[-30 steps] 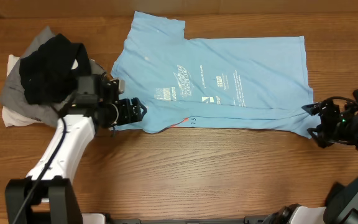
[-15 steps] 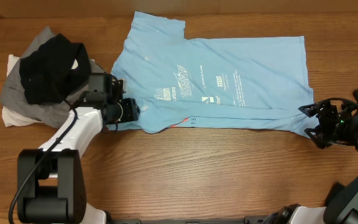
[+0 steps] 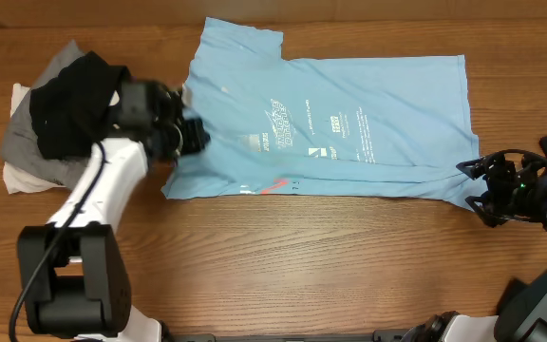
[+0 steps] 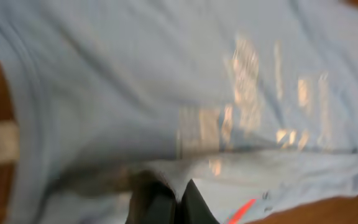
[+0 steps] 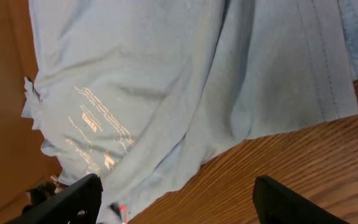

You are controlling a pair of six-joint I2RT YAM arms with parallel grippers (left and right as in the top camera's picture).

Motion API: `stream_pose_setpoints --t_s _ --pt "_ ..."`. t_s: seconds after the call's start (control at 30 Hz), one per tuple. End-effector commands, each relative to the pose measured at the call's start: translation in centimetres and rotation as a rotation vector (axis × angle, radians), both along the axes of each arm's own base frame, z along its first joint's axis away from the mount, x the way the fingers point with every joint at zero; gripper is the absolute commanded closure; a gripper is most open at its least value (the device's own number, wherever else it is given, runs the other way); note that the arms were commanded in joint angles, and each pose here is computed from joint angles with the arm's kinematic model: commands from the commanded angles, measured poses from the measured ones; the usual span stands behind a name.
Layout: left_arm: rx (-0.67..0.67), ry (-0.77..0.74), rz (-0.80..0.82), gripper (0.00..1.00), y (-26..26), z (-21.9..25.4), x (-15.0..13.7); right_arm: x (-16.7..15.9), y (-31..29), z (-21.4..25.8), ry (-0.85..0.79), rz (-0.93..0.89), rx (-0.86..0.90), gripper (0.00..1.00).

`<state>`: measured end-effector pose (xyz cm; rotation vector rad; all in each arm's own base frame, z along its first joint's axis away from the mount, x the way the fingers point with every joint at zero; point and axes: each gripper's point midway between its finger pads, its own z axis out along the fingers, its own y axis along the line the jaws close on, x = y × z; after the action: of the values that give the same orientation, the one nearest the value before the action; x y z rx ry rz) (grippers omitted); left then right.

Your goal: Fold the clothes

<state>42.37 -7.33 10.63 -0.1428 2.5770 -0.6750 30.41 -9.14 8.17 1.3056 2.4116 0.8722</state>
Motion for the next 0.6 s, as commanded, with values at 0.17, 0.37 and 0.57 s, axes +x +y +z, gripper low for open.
stream_pose_setpoints --t_s 0.17,0.37,0.57 --pt "0.049 -0.128 0.091 0.94 3.1 3.5 3.3 0.4 -0.5 0.2 -0.005 0.007 -0.035 0.18" --pt "0.169 -0.079 0.169 0.77 5.4 1.7 3.1 0.4 -0.7 0.1 -0.002 0.005 -0.042 0.18" --pt "0.176 -0.057 0.172 0.4 5.5 1.3 2.7 0.3 -0.9 0.0 0.007 0.001 -0.056 0.18"
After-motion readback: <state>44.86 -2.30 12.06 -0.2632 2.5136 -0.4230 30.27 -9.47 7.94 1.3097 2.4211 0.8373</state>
